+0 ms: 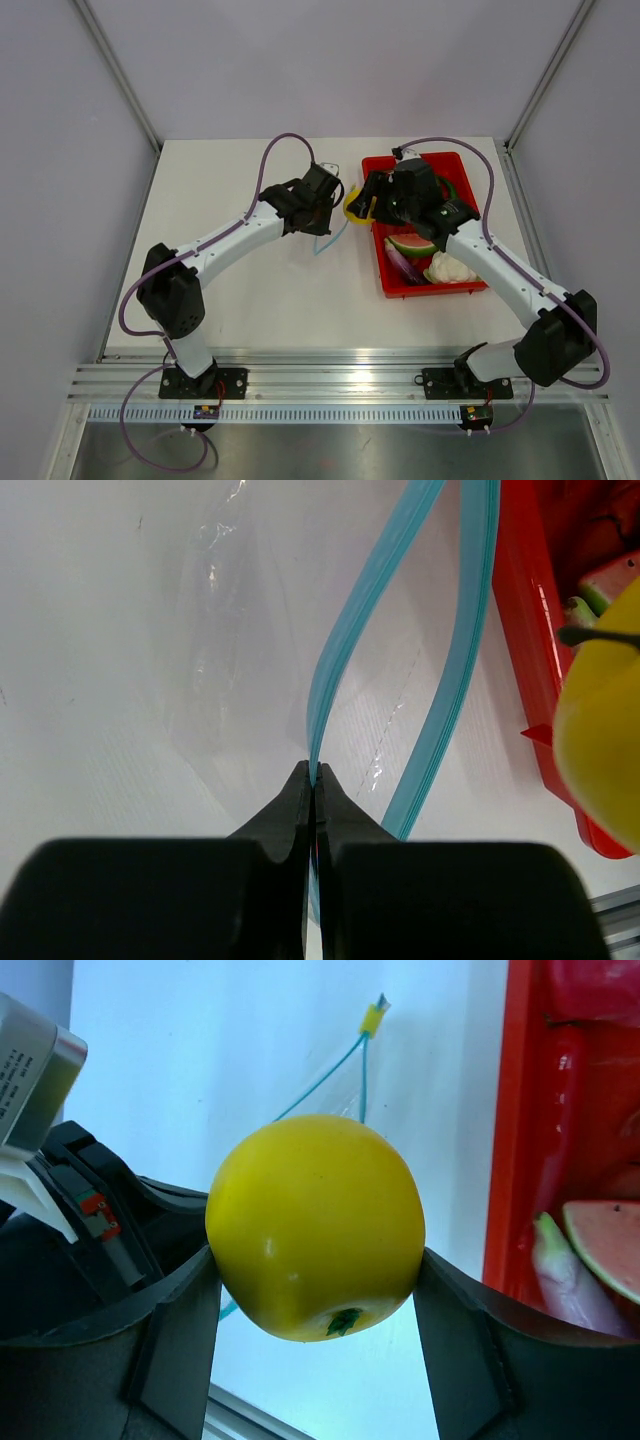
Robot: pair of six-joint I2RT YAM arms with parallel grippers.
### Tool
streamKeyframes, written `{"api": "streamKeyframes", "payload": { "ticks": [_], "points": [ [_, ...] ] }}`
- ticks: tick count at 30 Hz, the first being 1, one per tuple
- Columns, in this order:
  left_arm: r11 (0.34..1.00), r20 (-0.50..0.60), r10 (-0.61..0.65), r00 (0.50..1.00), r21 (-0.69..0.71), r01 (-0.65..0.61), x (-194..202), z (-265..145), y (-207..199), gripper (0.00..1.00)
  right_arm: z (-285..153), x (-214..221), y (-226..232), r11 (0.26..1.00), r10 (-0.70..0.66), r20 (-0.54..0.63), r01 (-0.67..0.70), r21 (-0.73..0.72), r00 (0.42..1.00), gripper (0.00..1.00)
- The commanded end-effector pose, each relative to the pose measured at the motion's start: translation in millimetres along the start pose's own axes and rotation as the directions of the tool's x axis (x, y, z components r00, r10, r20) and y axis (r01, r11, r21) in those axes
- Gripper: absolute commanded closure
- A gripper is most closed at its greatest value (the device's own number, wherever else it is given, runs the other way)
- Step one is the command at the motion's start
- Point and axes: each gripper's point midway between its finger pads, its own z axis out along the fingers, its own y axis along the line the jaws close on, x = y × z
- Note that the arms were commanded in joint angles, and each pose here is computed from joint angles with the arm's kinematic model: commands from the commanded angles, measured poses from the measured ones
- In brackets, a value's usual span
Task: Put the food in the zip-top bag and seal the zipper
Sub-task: Place the fake fruit in the zipper food storage bag.
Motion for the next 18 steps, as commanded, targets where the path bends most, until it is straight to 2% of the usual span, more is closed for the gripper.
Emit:
{"api": "streamKeyframes", "payload": {
  "ticks": [1, 5, 9, 18],
  "points": [
    [1.0, 0.056, -0.008, 0.998, 0.016, 0.007, -20.4, -7.6, -7.0, 1.0, 5.4, -10.1, 34.2, 0.992, 0.05, 0.008, -0.049, -0.117, 0.999, 0.52],
    [1.0, 0.056, -0.011, 0.998, 0.018, 0.01, -20.3, -8.2, -7.2, 1.0, 20.3, 1.9, 47.4, 0.988, 0.053, -0.024, -0.056, -0.143, 0.998, 0.52],
    [0.999, 0.058, -0.013, 0.998, 0.039, 0.011, -21.7, -10.8, -10.9, 1.0, 44.3, 18.9, 41.8, 0.989, 0.064, -0.081, -0.073, -0.125, 0.995, 0.52],
    [0.994, 0.081, -0.023, 0.996, 0.107, 0.015, -31.3, -23.4, -22.6, 1.0, 69.9, 34.2, 23.7, 0.996, 0.075, -0.119, -0.081, -0.041, 0.99, 0.52]
  ]
}}
